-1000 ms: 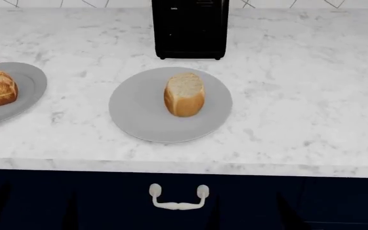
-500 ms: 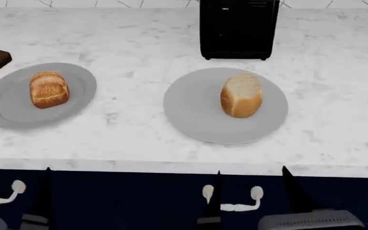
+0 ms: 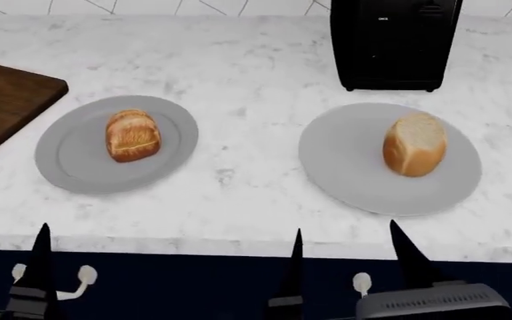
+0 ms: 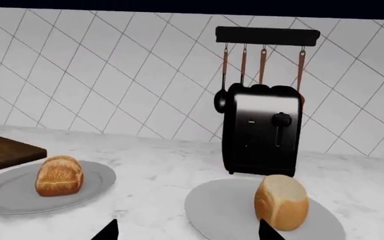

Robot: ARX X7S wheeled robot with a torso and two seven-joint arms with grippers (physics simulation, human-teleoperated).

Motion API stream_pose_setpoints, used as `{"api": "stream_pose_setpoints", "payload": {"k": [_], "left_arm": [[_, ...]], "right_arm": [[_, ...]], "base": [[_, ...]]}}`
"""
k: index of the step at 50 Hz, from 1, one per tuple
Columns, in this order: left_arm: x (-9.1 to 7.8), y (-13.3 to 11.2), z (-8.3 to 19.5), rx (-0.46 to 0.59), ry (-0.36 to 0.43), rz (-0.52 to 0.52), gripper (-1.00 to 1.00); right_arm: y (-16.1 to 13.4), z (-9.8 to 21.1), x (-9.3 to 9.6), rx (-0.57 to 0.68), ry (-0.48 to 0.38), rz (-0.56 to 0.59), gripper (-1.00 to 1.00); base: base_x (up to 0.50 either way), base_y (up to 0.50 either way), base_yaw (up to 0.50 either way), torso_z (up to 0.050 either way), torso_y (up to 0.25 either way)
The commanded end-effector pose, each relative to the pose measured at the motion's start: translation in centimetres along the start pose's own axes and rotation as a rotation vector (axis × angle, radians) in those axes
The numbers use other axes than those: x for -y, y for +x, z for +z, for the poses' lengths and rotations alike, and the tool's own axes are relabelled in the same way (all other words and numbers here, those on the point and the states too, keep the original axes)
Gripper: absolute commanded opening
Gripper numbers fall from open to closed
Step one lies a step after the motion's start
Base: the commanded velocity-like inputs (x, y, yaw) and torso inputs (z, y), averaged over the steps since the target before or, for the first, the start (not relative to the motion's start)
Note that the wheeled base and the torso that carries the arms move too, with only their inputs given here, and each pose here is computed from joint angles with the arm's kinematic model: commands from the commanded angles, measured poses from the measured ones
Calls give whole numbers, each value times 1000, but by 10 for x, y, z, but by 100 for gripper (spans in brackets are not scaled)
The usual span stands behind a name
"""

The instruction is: Place all breads on the cutting board.

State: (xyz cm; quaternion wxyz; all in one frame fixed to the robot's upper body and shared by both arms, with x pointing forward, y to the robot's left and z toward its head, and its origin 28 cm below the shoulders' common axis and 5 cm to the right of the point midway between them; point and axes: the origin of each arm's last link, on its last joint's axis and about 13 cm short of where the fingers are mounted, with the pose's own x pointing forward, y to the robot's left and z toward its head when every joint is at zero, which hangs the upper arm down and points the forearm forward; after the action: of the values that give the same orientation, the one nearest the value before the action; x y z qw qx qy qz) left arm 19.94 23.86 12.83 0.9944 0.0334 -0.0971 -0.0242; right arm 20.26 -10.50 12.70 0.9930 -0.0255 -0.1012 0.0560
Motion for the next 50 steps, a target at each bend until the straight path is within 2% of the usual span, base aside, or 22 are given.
{"api": "stream_pose_setpoints", "payload": {"k": [1,13,30,33,34,36,37,38,39,40,43,50], "left_arm": [[-5,0,2,-10,-25,32,100],[-8,1,4,-3,-23,45,100],[-15,0,10,1,-5,76,100],[-18,3,10,-14,18,75,100],[-21,7,9,-60,23,63,100],[-31,15,20,-59,38,23,100],[-39,21,33,-52,64,-32,100],[-45,26,39,-79,101,-37,100],[-47,28,41,-82,102,-68,100],[-53,34,49,-106,149,-76,100],[-63,46,68,-120,142,-115,100],[-78,72,88,-259,184,-275,100]], "right_arm": [[3,8,-2,15,-44,16,100],[6,15,-8,23,-76,61,100],[7,19,-8,35,-66,70,100],[8,20,-8,37,-58,61,100],[9,21,-7,25,-46,56,100],[10,25,-7,40,-41,65,100],[12,27,-7,37,-38,75,100],[14,28,-6,37,-31,78,100],[15,30,-6,38,-31,79,100],[17,32,-6,42,-37,83,100],[19,38,-4,47,-54,83,100],[21,43,-2,45,-63,69,100]], "base": [[500,0,0,0,0],[500,0,0,0,0],[500,0,0,0,0],[500,0,0,0,5],[457,0,0,0,0],[115,0,0,0,0],[0,0,0,0,0],[0,0,0,0,0],[0,0,0,0,0],[0,0,0,0,0],[0,0,0,0,0],[0,0,0,0,0]]}}
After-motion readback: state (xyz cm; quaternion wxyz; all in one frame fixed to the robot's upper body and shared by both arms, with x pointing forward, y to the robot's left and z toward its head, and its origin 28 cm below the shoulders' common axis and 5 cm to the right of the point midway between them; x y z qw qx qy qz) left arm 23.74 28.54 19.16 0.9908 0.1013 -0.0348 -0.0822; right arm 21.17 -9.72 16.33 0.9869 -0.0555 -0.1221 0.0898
